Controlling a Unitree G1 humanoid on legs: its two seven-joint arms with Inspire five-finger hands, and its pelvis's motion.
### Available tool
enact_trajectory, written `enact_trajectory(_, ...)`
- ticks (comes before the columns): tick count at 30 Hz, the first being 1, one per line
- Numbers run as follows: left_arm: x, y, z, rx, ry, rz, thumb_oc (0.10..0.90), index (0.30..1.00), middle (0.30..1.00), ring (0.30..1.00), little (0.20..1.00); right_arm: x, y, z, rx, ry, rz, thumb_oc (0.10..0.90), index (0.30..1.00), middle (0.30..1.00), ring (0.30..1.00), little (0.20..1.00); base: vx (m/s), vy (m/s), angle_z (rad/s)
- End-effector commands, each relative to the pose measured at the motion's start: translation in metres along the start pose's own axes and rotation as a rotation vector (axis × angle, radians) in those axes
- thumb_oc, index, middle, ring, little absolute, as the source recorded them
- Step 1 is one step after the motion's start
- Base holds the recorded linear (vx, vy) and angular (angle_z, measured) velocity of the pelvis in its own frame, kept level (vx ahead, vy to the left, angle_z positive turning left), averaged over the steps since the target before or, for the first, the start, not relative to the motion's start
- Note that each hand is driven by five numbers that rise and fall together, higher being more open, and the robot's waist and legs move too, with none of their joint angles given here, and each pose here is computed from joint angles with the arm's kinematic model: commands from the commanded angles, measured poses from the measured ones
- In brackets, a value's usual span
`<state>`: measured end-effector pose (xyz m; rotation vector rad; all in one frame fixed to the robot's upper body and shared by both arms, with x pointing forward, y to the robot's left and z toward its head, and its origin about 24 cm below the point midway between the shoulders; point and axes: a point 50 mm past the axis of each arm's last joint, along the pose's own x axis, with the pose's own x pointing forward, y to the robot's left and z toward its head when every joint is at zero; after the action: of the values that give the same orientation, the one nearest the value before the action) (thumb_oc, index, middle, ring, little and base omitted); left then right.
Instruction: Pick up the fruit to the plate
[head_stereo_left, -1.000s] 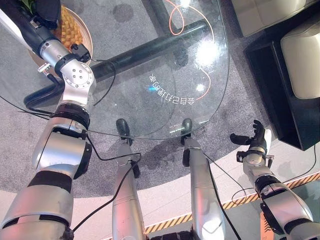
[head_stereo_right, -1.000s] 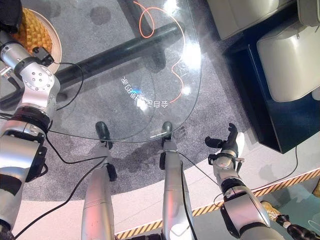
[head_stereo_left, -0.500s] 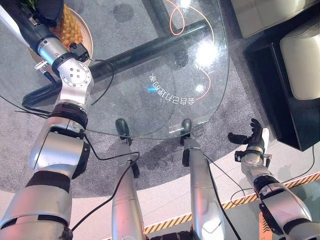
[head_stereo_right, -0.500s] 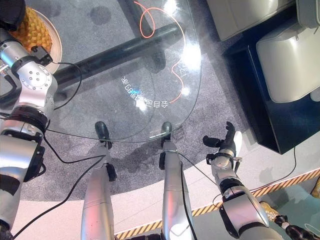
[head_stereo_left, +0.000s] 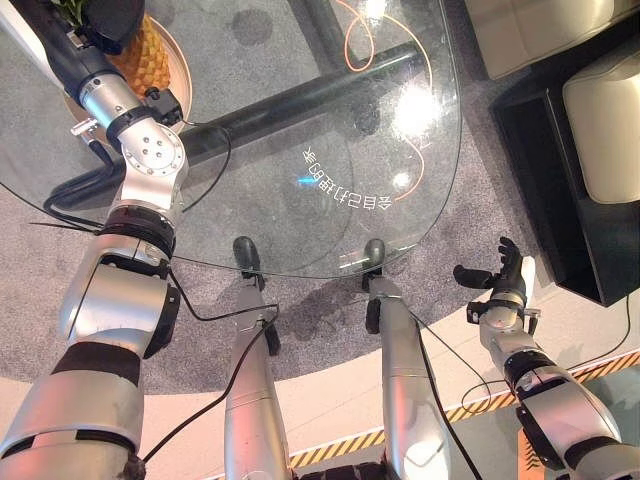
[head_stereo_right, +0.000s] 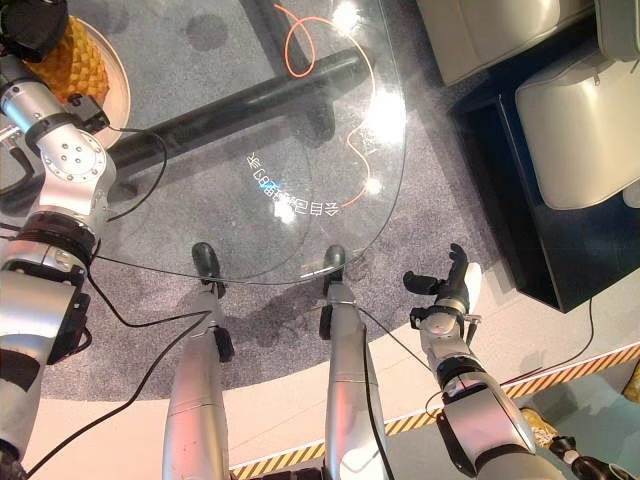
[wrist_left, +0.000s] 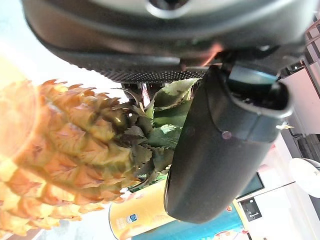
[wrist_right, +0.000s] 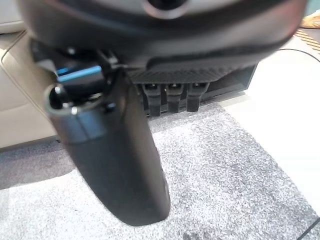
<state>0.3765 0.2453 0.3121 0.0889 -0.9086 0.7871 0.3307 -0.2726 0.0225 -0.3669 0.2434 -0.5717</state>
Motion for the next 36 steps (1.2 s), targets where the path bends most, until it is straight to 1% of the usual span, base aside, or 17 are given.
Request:
enact_trajectory(1, 0.025, 0.008, 0.040, -0.075, -0.233, 0.011, 0.718, 0.829, 0.829, 0.829, 0.818, -0.004, -0.021, -0.022, -0.016, 0.029, -0.108, 0.800, 0.900, 0.900, 0.900, 0.900, -0.03, -0.008, 0.00)
enact_trajectory(4, 0.023, 0.009, 0.038, -0.076, -0.232, 0.007, 0.740, 0.848, 0.848, 0.848, 0.840, -0.003, -0.023, -0.021, -0.014, 0.027, -0.111, 0.800, 0.900, 0.900, 0.900, 0.900, -0.04, -0.001, 0.00)
enact_trajectory(5, 0.022, 0.009, 0.038, -0.071, -0.233, 0.003, 0.800, 0.900, 0.900, 0.900, 0.900, -0.003, -0.023, -0.021, -0.014, 0.026, -0.112, 0.800, 0.900, 0.900, 0.900, 0.900, -0.04, -0.001, -0.01)
enact_trajectory(25, 0.009, 0.018, 0.024, -0.071, -0.224, -0.027, 0.800, 0.900, 0.900, 0.900, 0.900, -0.003, -0.025, -0.020, 0.012, 0.030, -0.133, 0.800, 0.900, 0.900, 0.900, 0.900, -0.03, -0.008, 0.01)
enact_trajectory(36, 0.000, 0.015, 0.026, -0.141, -0.235, -0.046, 0.800, 0.900, 0.900, 0.900, 0.900, -0.002, -0.026, -0.021, 0.024, 0.035, -0.147, 0.800, 0.900, 0.900, 0.900, 0.900, 0.00, -0.001, 0.01)
